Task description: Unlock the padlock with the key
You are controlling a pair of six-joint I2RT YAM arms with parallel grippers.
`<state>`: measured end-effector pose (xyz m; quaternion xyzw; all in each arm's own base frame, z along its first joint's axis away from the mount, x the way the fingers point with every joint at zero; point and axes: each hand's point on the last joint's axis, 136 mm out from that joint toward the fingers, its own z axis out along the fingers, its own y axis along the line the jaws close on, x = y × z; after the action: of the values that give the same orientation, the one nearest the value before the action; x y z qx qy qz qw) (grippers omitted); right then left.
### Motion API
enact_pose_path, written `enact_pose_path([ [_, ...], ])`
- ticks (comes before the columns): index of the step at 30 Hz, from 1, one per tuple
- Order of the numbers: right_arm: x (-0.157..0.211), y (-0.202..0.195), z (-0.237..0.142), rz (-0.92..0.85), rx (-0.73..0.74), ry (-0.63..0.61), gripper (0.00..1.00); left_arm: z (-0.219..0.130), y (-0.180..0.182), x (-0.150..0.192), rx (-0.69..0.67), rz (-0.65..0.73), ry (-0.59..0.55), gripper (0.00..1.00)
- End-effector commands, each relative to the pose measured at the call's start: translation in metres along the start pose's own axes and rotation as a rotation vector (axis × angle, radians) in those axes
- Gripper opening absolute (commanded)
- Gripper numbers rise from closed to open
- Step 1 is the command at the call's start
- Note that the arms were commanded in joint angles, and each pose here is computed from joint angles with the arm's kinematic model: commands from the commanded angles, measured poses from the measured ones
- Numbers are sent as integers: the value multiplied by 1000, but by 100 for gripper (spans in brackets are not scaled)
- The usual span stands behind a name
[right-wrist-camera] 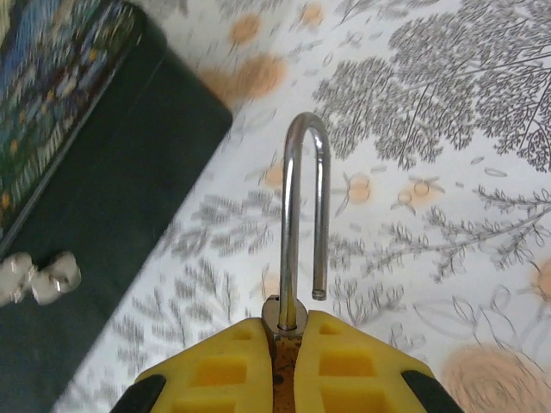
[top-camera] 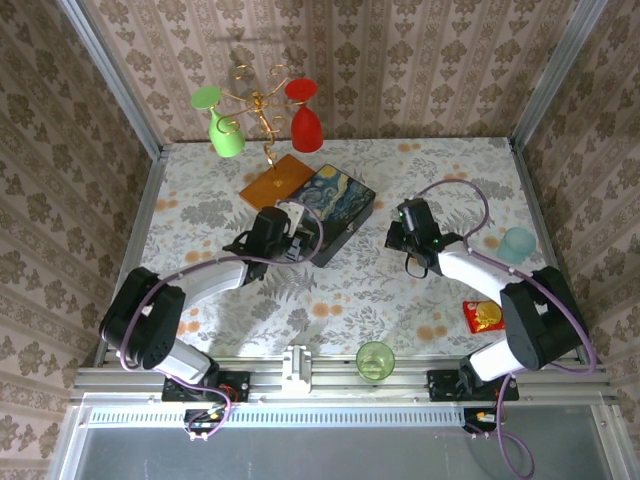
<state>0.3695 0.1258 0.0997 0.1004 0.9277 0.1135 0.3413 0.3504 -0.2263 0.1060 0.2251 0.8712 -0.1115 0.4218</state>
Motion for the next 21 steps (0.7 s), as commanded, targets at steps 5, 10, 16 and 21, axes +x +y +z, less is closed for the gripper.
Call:
enact_pose_path([
  [5, 74, -32, -33, -147, 15, 494, 0, 4, 52, 77, -164, -140, 272, 46],
  [10, 72, -75, -37, -195, 223, 502, 0, 3, 65, 71, -208, -136, 270, 47],
  [16, 74, -76, -21, -127, 134, 570, 0, 9, 84, 78, -223, -201, 279, 47],
  [21, 74, -81, -14, -130, 136, 607, 0, 11, 79, 67, -189, -241, 236, 47],
])
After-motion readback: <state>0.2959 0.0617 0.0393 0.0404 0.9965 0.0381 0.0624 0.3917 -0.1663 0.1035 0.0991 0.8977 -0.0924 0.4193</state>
